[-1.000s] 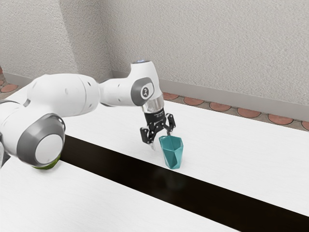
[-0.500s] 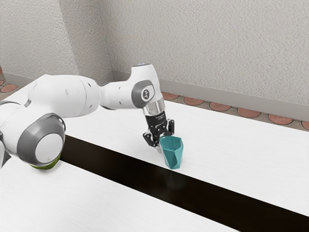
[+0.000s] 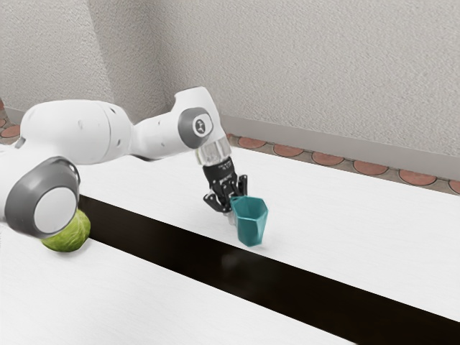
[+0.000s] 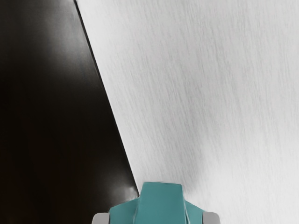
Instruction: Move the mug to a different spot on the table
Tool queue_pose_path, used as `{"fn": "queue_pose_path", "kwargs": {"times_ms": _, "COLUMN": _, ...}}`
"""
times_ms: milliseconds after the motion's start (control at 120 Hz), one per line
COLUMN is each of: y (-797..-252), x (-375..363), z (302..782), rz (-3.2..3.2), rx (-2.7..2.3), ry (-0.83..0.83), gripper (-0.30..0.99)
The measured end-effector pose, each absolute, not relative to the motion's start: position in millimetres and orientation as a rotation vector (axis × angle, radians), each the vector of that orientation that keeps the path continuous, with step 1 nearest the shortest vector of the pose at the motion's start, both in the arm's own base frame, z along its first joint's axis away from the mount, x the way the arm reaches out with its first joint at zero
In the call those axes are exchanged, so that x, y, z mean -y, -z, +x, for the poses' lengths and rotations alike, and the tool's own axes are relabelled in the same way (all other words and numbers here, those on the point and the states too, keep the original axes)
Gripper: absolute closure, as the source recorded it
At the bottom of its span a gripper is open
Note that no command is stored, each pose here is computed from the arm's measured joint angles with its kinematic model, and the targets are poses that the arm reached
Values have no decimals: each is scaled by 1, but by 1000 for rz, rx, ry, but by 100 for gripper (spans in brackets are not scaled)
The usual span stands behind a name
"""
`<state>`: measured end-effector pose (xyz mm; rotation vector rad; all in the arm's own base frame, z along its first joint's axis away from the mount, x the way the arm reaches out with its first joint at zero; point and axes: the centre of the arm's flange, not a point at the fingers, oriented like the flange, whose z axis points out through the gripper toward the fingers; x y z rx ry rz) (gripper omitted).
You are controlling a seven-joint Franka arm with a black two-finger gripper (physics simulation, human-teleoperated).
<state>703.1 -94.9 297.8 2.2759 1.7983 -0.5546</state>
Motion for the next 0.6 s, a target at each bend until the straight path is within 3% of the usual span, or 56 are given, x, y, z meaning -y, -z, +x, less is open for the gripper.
{"fn": "queue_pose_path", "kwargs": {"times_ms": 317, "y": -324, "x": 11, "z": 633, "rz": 2097, "rx": -1967, "ry": 610, "gripper": 66}}
{"fn": "queue_pose_path", "kwargs": {"times_ms": 600, "y": -301, "x": -52, "z": 600, "rz": 1974, "rx": -2082, "ry": 575, "gripper": 74}}
